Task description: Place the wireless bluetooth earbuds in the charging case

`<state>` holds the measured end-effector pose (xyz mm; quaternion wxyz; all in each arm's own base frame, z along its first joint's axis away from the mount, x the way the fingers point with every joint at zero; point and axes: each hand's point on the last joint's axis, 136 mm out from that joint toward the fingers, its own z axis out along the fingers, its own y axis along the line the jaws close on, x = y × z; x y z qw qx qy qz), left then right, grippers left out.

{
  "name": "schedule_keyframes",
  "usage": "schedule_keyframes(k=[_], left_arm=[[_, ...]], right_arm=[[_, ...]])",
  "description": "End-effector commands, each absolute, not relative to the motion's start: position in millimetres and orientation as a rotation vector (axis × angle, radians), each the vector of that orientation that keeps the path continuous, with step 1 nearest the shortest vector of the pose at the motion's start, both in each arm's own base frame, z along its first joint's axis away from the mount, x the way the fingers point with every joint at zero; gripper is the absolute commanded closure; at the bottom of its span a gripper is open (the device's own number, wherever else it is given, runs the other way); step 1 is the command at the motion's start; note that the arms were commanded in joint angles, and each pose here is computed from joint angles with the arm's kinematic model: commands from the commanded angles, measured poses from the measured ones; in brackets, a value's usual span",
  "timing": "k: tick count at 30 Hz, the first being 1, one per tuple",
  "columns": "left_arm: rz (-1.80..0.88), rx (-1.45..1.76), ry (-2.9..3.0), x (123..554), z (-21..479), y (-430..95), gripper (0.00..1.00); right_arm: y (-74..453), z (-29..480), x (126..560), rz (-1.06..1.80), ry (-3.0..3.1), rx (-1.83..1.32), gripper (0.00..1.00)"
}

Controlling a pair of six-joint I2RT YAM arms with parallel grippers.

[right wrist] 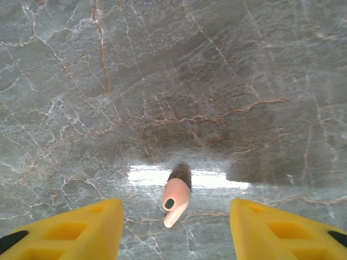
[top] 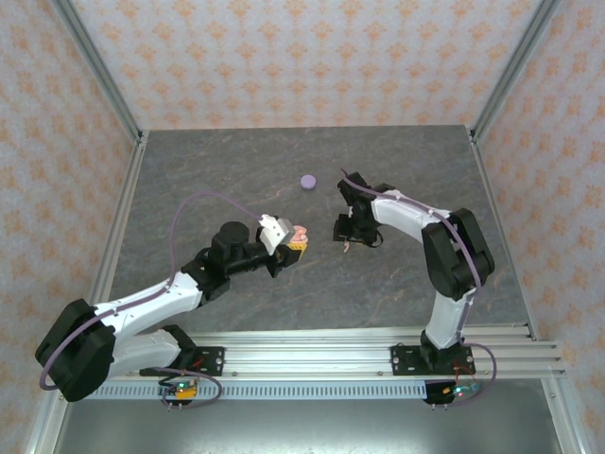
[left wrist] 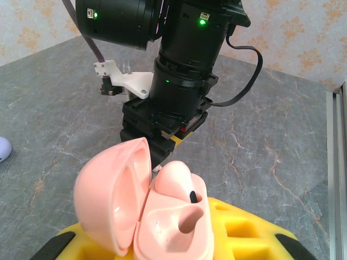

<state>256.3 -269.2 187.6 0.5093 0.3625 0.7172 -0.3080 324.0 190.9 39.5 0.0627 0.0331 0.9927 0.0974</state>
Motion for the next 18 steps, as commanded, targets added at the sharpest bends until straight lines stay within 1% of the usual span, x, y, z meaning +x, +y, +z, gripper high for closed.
schedule_keyframes(k=[1, 4, 12, 18], left_arm=[[-0.746, 0.852, 1.709, 260, 198, -272, 0.91], [-0.744, 0.849, 1.710, 260, 199, -272, 0.91], [-0.749, 0.841, 1.722, 262, 198, -273, 0.91], [-0.747, 0.836, 1.732, 262, 196, -271, 0.91]], right_arm=[[197, 30, 324, 0.321, 3.022, 0.135, 0.45], [198, 26, 325, 0.319, 3.033, 0.132, 0.47], [210, 20, 324, 0.328, 3.065, 0.044, 0.57], [219, 21, 324, 0.271, 3.074, -0.074, 0.59]])
